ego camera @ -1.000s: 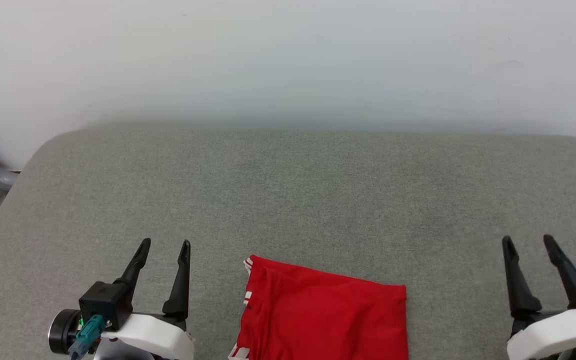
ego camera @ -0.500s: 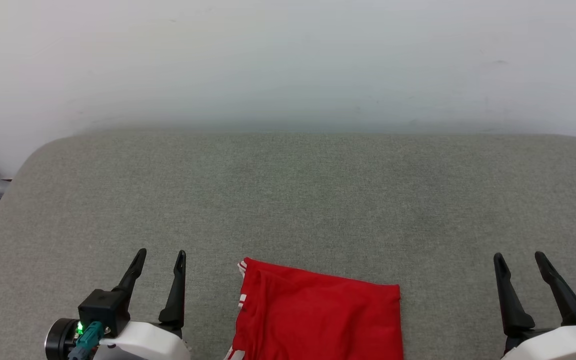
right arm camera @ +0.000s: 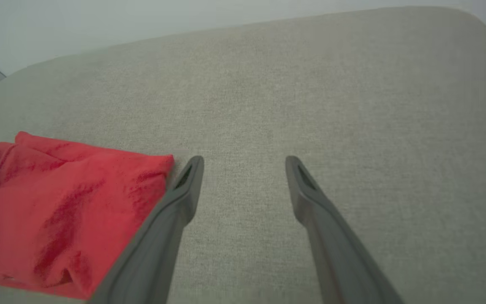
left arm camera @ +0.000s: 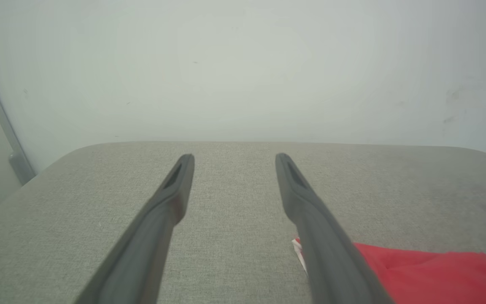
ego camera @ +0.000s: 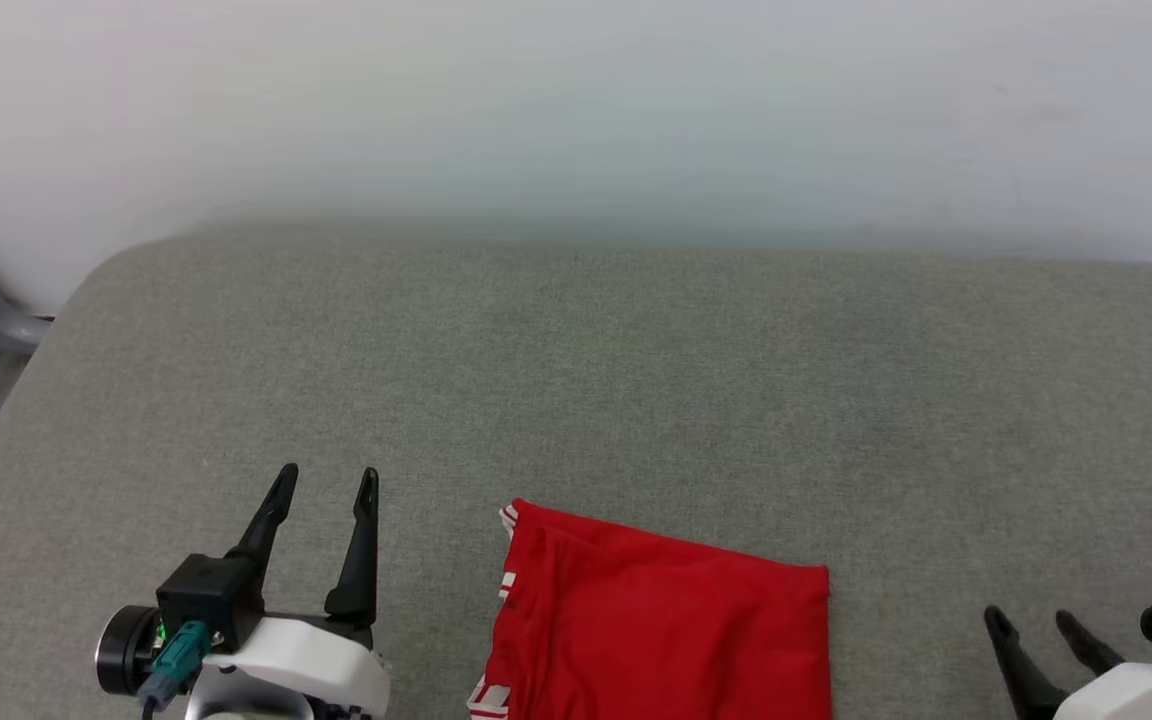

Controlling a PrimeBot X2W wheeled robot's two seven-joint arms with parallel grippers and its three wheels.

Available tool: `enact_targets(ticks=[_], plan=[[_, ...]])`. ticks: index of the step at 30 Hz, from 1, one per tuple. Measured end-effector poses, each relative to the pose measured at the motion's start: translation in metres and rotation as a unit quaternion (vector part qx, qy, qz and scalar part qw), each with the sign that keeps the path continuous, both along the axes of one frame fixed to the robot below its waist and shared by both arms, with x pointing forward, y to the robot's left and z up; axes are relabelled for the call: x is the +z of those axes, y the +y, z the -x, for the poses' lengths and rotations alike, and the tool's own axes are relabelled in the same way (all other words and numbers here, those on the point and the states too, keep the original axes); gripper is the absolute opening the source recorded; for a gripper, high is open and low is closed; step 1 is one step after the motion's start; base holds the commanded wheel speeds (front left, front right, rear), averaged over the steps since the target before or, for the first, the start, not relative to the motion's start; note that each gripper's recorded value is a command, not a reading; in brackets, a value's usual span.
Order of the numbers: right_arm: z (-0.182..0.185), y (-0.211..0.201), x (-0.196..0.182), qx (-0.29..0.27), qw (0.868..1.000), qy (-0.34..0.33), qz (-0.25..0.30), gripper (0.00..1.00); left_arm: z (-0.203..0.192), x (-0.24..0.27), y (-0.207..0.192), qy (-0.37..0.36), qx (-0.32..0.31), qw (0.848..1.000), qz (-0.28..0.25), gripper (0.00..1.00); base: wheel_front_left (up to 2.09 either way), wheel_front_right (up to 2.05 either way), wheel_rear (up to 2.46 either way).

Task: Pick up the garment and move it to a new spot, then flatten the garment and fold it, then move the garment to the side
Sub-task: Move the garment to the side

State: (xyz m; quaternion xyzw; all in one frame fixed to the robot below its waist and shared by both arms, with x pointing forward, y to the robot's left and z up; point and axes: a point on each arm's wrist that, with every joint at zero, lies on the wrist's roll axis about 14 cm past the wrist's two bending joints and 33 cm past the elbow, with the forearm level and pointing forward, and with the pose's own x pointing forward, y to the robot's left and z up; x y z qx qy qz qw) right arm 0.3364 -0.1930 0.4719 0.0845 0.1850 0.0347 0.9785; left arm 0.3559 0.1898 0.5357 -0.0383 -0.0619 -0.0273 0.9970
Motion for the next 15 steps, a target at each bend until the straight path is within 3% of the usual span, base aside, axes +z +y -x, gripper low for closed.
enact_targets(ticks=[3,7,15], plan=[[0.007,0.006,-0.031,0.018,0.995,0.092,-0.025,1.0,-0.004,0.003,0.0,-0.005,0.002,1.0,0.003,1.0,0.0,0.0,0.0],[0.017,0.025,-0.062,0.051,0.979,0.188,-0.061,1.0,-0.006,0.002,0.006,-0.005,0.013,1.0,0.007,1.0,0.0,0.0,0.0],[0.017,0.087,-0.091,0.135,0.941,0.276,-0.14,1.0,-0.015,-0.006,0.012,0.004,0.022,1.0,0.014,1.0,0.0,0.0,0.0]])
